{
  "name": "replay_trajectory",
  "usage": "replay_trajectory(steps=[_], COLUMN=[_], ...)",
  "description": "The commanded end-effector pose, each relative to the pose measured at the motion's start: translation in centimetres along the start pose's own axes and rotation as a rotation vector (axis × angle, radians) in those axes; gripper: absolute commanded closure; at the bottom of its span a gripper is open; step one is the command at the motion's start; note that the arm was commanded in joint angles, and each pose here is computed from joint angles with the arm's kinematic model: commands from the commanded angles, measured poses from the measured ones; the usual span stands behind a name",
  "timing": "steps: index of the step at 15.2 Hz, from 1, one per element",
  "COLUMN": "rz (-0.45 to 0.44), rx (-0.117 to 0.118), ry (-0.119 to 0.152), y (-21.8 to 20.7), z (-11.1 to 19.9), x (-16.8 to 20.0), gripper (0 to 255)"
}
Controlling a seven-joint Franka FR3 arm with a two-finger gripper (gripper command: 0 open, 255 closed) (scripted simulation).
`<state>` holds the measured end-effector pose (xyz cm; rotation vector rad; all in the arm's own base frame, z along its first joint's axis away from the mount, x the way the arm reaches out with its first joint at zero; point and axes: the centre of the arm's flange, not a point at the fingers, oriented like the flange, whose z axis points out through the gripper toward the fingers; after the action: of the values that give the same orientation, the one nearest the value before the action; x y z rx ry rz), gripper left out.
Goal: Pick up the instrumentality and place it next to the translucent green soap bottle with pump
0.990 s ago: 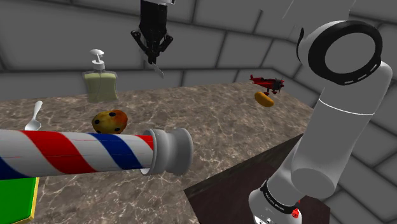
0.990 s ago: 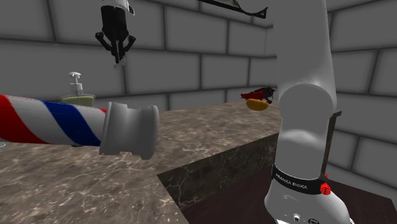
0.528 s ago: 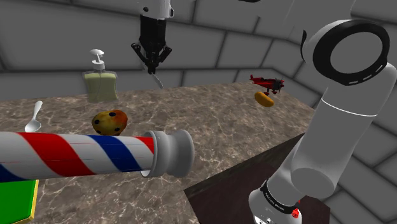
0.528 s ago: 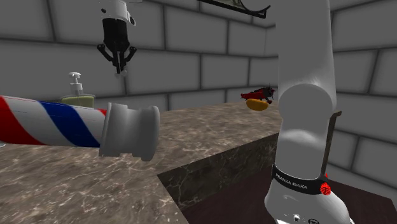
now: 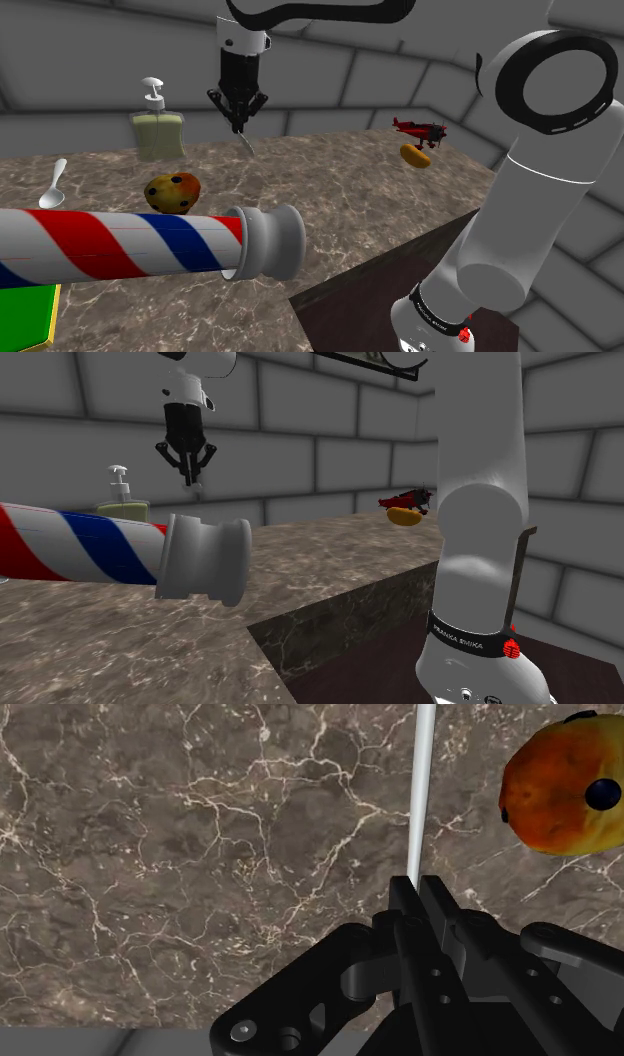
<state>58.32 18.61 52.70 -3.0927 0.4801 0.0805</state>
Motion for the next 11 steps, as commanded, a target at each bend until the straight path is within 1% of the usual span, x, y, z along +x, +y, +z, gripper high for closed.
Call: replay_trajectory(steps=[1, 11], rz=[0.0, 0.0], rx=[0.0, 0.0], ry=[0.0, 0.0], y=[0.0, 0.0], z=[1.0, 6.2], x=[0.1, 0.4], gripper=[255, 255])
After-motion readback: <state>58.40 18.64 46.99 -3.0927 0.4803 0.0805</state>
